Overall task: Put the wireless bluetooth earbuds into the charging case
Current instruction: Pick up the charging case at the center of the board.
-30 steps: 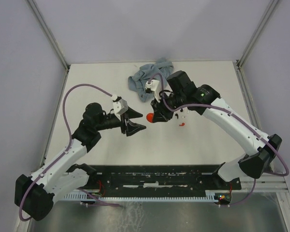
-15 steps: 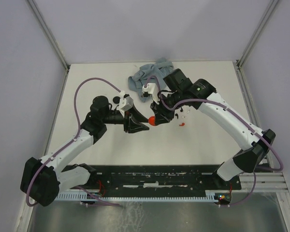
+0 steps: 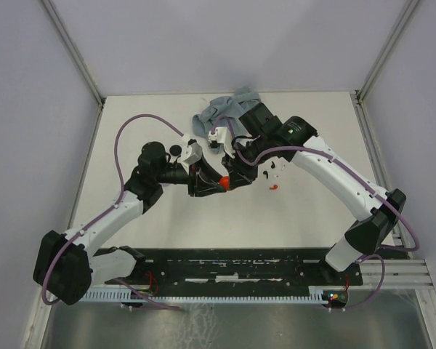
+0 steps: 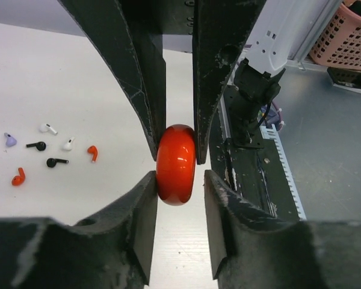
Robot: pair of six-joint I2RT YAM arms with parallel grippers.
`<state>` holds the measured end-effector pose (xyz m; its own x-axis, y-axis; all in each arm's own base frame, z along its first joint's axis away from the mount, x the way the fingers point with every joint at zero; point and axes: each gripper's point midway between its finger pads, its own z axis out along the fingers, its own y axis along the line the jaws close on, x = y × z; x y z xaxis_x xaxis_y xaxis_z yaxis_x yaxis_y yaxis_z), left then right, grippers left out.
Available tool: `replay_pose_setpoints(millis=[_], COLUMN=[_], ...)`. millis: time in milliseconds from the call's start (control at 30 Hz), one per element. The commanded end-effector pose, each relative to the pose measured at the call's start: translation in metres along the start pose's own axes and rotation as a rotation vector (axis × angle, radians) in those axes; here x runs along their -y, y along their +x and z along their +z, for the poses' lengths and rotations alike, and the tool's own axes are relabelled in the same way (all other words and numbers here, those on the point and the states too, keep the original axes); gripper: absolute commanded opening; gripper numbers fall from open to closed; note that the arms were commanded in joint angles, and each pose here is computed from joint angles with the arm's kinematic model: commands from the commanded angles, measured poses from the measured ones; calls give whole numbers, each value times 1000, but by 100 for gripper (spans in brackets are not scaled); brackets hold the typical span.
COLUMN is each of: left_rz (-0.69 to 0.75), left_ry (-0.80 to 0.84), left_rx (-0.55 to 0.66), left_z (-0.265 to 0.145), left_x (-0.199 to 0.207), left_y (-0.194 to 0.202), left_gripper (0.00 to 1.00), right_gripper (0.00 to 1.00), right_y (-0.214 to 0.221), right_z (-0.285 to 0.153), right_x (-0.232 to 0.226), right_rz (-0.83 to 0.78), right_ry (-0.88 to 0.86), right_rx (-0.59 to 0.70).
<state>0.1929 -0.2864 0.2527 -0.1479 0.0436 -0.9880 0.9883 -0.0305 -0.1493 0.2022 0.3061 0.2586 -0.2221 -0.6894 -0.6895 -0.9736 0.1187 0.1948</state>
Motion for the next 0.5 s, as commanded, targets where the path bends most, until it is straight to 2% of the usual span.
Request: replay_pose_setpoints(millis=[0, 100, 233, 267, 333, 467], left_rz=[78, 74, 64, 66, 71, 90], left_ry=[35, 40, 39, 42, 51, 21], left_rx=[27, 23, 11, 8, 4, 7], left_z=[3, 3, 2, 2, 1, -1], left_x=[3, 4, 4, 5, 7, 6], left_y=[-21, -19, -15, -14, -14, -15], left_gripper=[38, 27, 22, 18, 6, 3], right_gripper=[3, 3, 3, 4, 11, 20], right_y=[-21, -24, -26, -27, -29, -31], right_z=[-8, -8, -9, -10, -10, -14], right_x=[-3, -2, 0, 0, 0, 1], right_rz=[-67, -74, -82, -84, -86, -89], right_ry=[-4, -4, 8, 11, 18, 37], right_rx=[60, 69, 80, 84, 93, 109])
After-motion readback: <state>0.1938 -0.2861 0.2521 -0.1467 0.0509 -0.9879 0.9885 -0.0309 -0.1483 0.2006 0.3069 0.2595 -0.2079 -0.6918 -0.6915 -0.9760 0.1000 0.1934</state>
